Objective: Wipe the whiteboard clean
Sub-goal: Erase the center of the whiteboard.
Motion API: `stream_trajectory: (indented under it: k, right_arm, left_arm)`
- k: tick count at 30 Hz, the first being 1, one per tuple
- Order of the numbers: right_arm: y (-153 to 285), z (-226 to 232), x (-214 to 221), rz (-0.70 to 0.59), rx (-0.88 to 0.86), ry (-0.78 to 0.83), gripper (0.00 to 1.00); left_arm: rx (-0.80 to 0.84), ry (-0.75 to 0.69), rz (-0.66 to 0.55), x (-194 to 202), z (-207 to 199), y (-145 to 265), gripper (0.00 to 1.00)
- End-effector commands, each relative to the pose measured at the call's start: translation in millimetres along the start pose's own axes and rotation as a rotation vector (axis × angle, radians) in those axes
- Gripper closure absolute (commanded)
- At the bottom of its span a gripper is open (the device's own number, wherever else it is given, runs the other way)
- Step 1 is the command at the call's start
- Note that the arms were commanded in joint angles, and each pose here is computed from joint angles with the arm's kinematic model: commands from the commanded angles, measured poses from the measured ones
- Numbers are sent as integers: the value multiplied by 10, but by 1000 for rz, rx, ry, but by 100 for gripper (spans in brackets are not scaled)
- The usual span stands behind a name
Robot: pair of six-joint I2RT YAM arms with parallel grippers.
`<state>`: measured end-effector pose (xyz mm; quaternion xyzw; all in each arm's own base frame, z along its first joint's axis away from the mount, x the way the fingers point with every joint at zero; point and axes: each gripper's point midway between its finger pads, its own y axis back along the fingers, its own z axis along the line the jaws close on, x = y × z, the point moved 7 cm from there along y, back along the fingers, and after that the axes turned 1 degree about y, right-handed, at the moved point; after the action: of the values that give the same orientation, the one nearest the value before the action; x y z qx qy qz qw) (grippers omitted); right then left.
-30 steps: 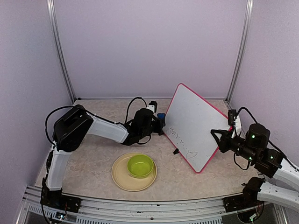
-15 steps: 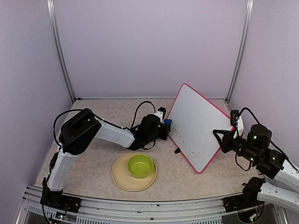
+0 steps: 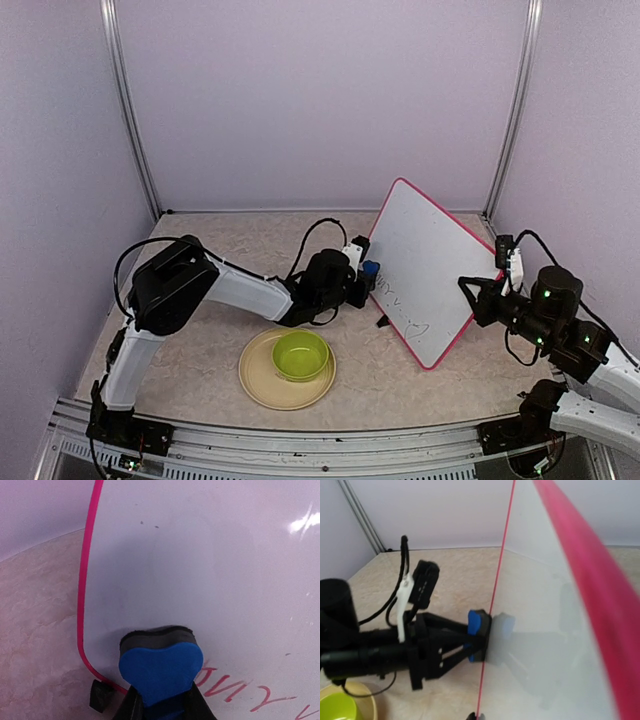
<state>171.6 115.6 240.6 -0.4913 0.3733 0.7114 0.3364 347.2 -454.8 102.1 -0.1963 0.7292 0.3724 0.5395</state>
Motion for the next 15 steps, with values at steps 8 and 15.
stream_trajectory:
  k: [8,15]
  right_arm:
    - [102,61,-264,-87,-29,-9,100]
    - [117,60,-248,-80,-33,-18,100]
  left_arm:
    - [29,-54,-46,-101,-296,159,100]
    - [-162,61,-39,-270,335,51,100]
